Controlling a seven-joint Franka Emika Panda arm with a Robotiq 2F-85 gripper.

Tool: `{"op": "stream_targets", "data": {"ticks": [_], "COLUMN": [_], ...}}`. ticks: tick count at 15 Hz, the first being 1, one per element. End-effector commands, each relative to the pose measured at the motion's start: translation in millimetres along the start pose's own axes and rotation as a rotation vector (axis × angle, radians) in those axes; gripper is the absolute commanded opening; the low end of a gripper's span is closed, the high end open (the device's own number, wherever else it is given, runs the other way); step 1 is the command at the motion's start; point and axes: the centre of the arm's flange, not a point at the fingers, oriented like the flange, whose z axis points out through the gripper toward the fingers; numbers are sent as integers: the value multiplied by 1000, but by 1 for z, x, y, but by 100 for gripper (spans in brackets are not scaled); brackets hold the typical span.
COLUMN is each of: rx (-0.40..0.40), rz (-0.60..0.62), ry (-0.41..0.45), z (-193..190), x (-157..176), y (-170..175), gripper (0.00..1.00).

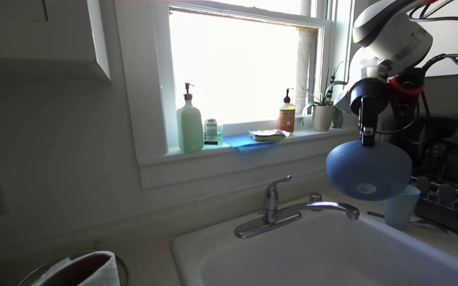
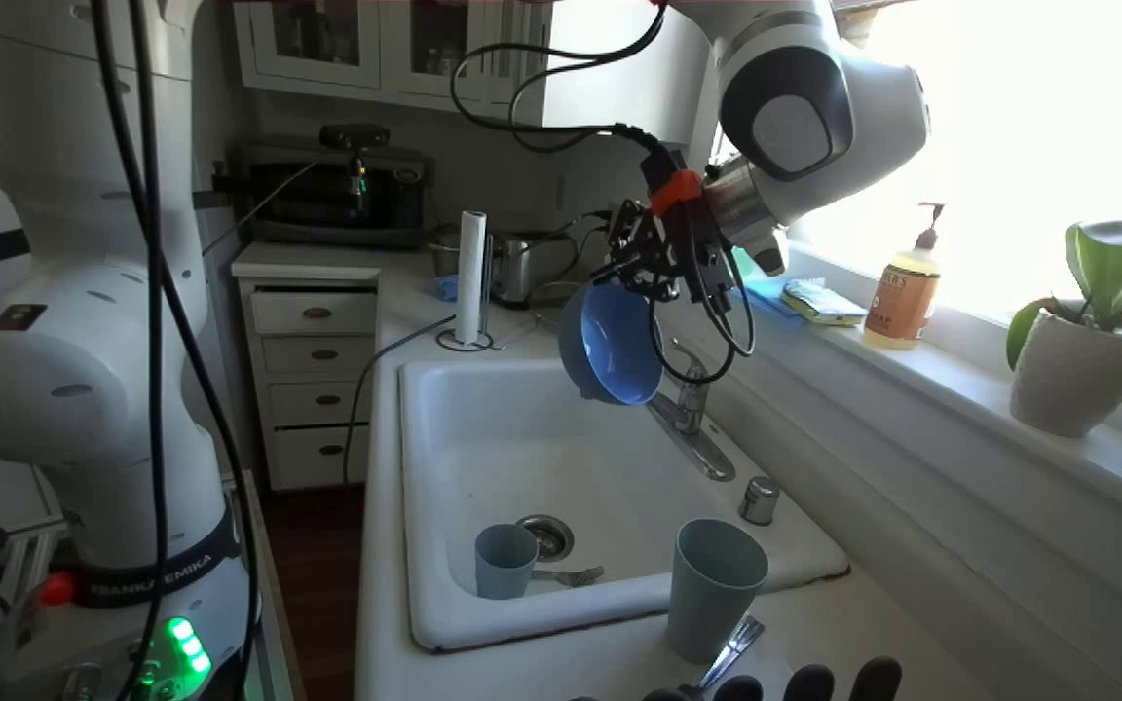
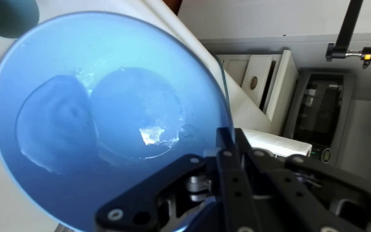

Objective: Pick up the blue bowl and pour the water in the blue bowl into the sink then put the bowl back where it was and place the gray cup inside the blue bowl

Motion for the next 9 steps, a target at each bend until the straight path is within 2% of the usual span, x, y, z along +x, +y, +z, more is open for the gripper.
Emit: {"op": "stream_targets", "data": {"ticks": [1, 5, 9], "rx": [120, 210, 268], "rz": [-75, -120, -150], "ry": [3, -3, -15], "z": [-19, -28, -37], "x": [0, -5, -10], "y": [7, 15, 19], "gripper": [1, 1, 1]}}
